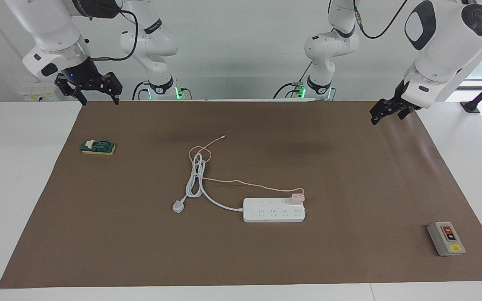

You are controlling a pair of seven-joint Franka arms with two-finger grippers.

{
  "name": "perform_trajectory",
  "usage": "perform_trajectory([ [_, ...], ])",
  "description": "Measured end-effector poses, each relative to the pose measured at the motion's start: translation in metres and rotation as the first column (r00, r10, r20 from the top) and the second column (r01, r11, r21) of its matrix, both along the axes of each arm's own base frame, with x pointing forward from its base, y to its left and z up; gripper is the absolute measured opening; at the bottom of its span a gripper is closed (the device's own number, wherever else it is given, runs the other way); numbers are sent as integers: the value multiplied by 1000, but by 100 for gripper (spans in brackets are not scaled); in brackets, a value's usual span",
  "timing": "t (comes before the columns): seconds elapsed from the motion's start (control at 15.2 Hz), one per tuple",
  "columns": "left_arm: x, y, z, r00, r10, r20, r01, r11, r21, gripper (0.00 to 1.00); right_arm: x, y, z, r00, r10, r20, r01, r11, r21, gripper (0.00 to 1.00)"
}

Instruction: Plug charger into power strip

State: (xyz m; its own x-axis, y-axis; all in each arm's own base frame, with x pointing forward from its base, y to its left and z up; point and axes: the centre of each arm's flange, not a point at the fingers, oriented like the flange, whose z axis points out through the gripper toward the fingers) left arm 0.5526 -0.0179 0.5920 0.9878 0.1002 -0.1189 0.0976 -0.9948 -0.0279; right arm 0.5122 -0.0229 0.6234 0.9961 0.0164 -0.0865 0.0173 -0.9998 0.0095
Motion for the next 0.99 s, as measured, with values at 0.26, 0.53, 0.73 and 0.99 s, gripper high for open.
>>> perform_trajectory([
  [0.26, 1, -9, -2, 999, -44, -5, 44, 999, -4, 100, 0, 0, 0, 1000, 0, 0, 0, 1000, 0, 100],
  [0.53, 1, -7, -1, 998, -58, -3, 58, 998, -6, 100, 0, 0, 0, 1000, 0, 0, 0, 1000, 0, 100],
  [0.73, 2, -12, 0, 997, -73, 0, 73, 997, -7, 100, 0, 0, 0, 1000, 0, 0, 0, 1000, 0, 100],
  [0.99, 1, -16, 0, 997, -78, 1, 78, 997, -4, 100, 0, 0, 0, 1000, 0, 0, 0, 1000, 0, 100],
])
